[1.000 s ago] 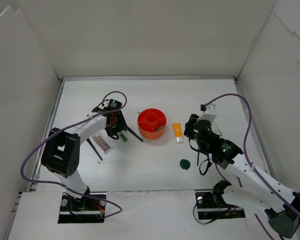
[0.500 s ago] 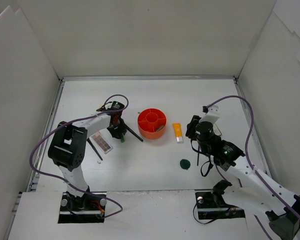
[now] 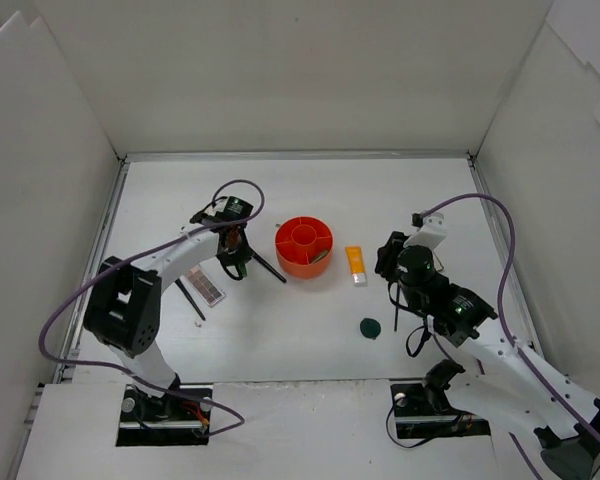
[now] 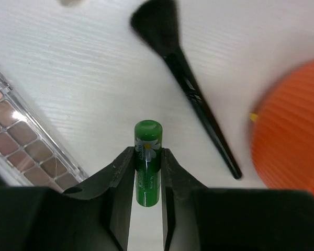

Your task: Organize the makeup

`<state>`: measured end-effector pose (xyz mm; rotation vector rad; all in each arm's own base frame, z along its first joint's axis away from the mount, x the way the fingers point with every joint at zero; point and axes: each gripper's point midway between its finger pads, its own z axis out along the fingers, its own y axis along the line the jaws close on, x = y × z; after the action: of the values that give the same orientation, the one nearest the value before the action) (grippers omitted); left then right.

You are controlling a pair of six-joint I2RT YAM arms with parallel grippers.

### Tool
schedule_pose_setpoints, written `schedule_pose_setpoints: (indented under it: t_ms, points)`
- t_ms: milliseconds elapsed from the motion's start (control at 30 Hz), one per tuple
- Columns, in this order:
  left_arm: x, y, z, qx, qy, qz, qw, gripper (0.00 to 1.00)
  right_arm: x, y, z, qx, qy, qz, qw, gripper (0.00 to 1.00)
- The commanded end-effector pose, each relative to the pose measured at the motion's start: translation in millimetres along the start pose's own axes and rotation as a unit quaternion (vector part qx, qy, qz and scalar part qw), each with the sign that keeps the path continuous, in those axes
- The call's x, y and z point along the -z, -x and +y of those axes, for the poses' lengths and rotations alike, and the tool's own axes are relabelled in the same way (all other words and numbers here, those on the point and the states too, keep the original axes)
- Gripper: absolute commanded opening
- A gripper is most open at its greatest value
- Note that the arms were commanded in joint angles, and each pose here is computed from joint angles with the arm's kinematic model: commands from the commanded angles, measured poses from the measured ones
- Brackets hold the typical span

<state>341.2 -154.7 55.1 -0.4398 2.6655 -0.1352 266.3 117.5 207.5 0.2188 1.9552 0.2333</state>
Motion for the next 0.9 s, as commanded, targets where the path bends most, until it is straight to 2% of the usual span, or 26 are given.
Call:
schedule_pose_setpoints:
  t_ms: [0, 133, 267, 300, 400, 533, 633, 867]
  points:
    - [80.4, 48.6, -41.0, -0.088, -0.055, -0.122, 0.987, 0.0, 2.7, 16.9, -5.8, -0.013, -0.016, -0.033, 0.999, 0.35]
    - [135.1, 56.5, -81.5, -0.204, -0.103, -0.19, 0.955, 0.0, 7.8, 21.0, -11.4, -0.011, -0.022, -0.04, 0.999, 0.35]
    - [180.2, 49.8, -131.9, -0.326, -0.169, -0.244, 0.898, 0.0, 11.7, 22.9, -14.6, -0.013, -0.024, -0.043, 0.999, 0.35]
    - [194.1, 48.1, -147.7, -0.358, -0.185, -0.261, 0.877, 0.0, 12.6, 23.3, -15.1, -0.013, -0.025, -0.044, 0.999, 0.35]
    - [204.3, 45.7, -176.0, -0.424, -0.201, -0.273, 0.84, 0.0, 16.2, 26.4, -16.3, -0.016, -0.024, -0.048, 0.998, 0.35]
    - [196.1, 34.4, -208.2, -0.502, -0.211, -0.263, 0.797, 0.0, 20.7, 29.3, -18.9, -0.017, -0.024, -0.05, 0.998, 0.35]
    - [180.9, 21.6, -230.0, -0.529, -0.222, -0.245, 0.781, 0.0, 25.4, 30.9, -23.6, -0.019, -0.029, -0.053, 0.998, 0.35]
    - [150.6, 12.0, -244.1, -0.538, -0.225, -0.223, 0.781, 0.0, 33.0, 30.5, -33.9, -0.02, -0.039, -0.057, 0.997, 0.35]
